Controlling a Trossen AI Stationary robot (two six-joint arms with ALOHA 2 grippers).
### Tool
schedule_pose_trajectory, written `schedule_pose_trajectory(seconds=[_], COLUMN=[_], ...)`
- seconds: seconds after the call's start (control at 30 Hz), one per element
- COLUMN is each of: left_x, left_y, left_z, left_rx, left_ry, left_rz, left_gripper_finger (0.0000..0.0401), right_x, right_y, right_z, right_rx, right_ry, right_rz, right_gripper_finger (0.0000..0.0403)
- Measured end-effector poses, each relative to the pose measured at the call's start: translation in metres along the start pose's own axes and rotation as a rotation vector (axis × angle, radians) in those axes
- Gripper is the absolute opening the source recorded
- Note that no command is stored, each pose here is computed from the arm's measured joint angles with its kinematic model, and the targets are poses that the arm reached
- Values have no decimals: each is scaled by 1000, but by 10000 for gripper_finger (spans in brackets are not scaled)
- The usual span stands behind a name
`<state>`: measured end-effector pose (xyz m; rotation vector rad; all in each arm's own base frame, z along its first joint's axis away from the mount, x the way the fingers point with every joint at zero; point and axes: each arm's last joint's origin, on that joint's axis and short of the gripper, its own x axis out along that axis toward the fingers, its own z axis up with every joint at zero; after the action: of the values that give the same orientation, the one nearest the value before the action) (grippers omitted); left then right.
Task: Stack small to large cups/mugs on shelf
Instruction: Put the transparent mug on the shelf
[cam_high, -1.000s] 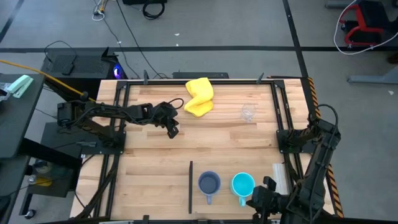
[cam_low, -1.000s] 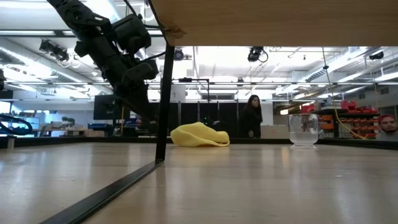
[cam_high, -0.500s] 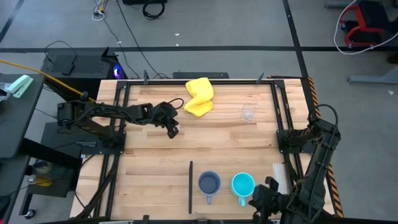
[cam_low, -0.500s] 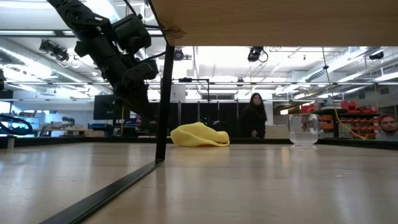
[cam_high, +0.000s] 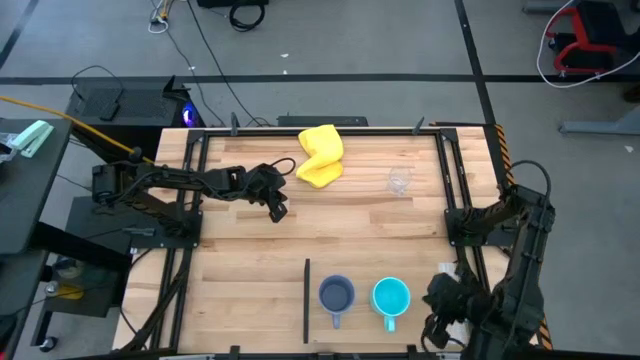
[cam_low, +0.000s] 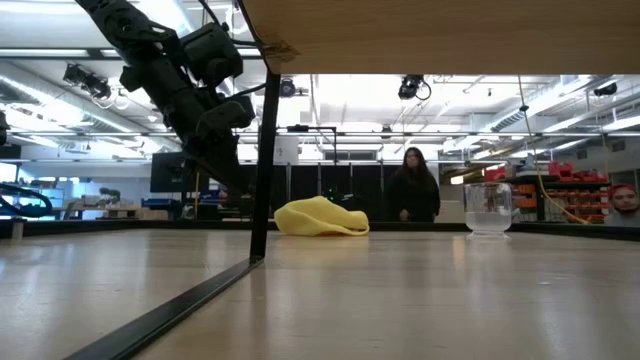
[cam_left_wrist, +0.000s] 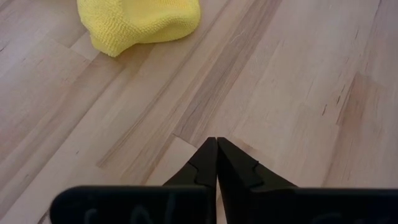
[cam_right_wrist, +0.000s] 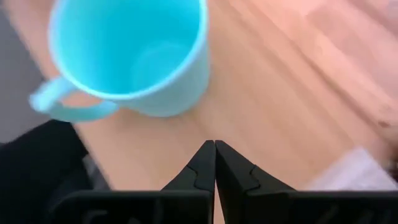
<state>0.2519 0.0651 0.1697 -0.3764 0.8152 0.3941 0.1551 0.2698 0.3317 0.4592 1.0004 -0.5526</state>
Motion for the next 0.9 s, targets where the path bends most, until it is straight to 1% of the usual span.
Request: schedule_pose_trajectory(seconds=[0.1, 0.23, 0.4, 0.47, 0.53, 0.67, 0.77, 0.83, 0.9], left_x=[0, 0, 0, 0, 0, -1, -1, -1, -1], left_y=[0, 0, -2, -5, -7, -10, -10, -10, -10], left_z=[0, 0, -1, -2, -3, -3, -3, -3, -3], left_rx=[-1, -23, -19, -12, -6, 4, 4, 4, 4], left_ry=[0, 1, 5, 6, 8, 9, 8, 8, 3], left_rz=[0, 0, -5, -11, -16, -24, -25, -25, -12], left_gripper_finger=[20, 26, 29, 26, 23, 17, 17, 20, 23], right_x=[-7, -16, -23, -24, -26, -28, -29, -29, -28], right_y=[-10, -28, -65, -84, -107, -158, -195, -215, -231], right_z=[16, 45, 83, 94, 107, 125, 133, 134, 133], right_rx=[-8, 58, 127, 161, 225, 346, 452, 488, 503], right_ry=[-46, -111, -152, -159, -170, -223, -293, -306, -290], right_rz=[36, 73, 93, 91, 96, 94, 76, 58, 43], right_gripper_finger=[16, 16, 16, 16, 16, 16, 16, 16, 18])
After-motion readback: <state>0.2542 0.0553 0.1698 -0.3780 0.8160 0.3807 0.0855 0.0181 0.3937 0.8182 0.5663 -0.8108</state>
